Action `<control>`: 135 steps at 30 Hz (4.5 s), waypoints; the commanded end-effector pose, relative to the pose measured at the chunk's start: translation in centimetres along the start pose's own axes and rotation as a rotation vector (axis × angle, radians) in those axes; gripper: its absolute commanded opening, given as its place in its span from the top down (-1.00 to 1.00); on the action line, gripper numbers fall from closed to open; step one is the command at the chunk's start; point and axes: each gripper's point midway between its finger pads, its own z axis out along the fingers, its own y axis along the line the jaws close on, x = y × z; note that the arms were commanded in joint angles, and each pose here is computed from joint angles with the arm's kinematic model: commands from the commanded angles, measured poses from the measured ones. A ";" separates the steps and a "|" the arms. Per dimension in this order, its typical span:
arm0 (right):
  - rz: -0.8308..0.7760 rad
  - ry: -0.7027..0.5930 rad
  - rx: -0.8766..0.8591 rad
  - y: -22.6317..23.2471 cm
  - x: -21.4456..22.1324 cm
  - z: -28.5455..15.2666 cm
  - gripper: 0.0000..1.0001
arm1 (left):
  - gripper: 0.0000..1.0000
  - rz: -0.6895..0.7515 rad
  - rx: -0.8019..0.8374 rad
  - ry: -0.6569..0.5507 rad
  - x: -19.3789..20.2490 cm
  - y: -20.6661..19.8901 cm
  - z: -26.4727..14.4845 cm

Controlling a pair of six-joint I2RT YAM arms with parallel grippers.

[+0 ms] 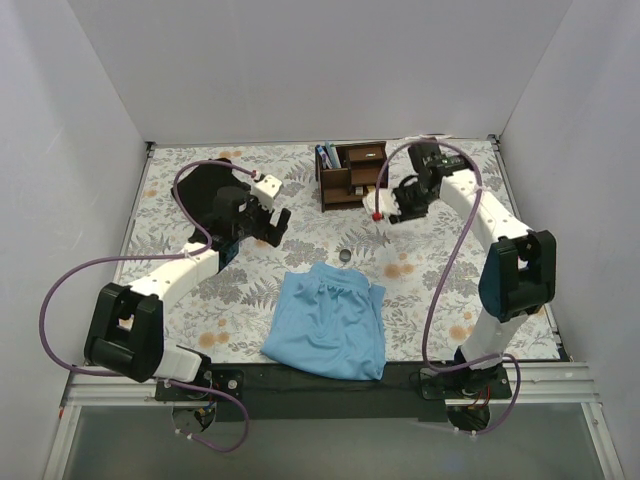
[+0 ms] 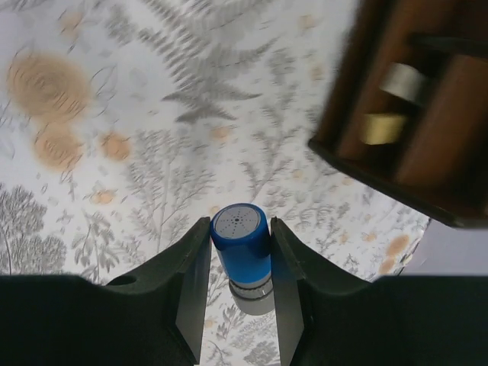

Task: Sort the stationery into containers
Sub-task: Pick up the stationery from the center of the board, then close the stationery at the center of the board.

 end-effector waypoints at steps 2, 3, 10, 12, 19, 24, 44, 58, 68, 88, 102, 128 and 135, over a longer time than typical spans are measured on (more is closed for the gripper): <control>0.444 -0.345 0.126 -6.5 -5.4 -3.1 0.97 | -0.74 -0.085 0.103 0.047 2.2 -2.3 0.6; 0.502 -0.464 0.098 -7.2 -7.2 -3.0 0.97 | -0.66 -0.097 0.133 0.061 2.8 -2.9 0.9; 0.750 -0.902 -0.058 -10.6 -13.2 -3.8 0.97 | -0.47 -0.151 0.198 0.134 5.6 -4.4 2.3; 0.754 -0.934 -0.073 -9.6 -13.9 -3.0 0.97 | -0.36 -0.151 0.232 0.146 6.2 -5.2 2.7; 0.665 -1.012 -0.032 -8.7 -14.9 -1.5 0.97 | -0.23 -0.134 0.292 0.138 6.6 -6.2 5.1; 0.561 -1.065 0.006 -8.1 -16.1 -2.3 0.97 | -0.36 -0.109 0.249 0.156 7.0 -5.2 6.5; 0.501 -1.267 0.530 -5.0 -19.0 -1.3 0.97 | -0.42 -0.144 0.283 0.203 6.4 -5.8 8.4; 0.699 -1.231 0.542 -4.4 -17.1 1.2 0.97 | -0.43 -0.163 0.287 0.210 7.3 -6.2 7.9; 0.814 -1.207 0.554 -4.2 -15.8 3.0 0.97 | -0.43 -0.165 0.310 0.225 7.5 -6.4 8.5; 0.915 -1.177 0.594 -5.7 -14.1 4.7 0.97 | -0.44 -0.180 0.320 0.232 7.8 -6.6 9.4; 1.038 -1.188 0.606 -5.3 -14.6 5.3 0.97 | -0.47 -0.180 0.330 0.208 6.9 -6.6 9.2; 1.009 -1.288 0.799 -4.2 -17.9 4.0 0.97 | -0.50 -0.181 0.387 0.120 3.9 -7.0 8.9; 0.822 -1.215 0.921 -6.0 -16.5 2.1 0.14 | -0.64 -0.135 0.387 0.103 3.1 -6.0 8.2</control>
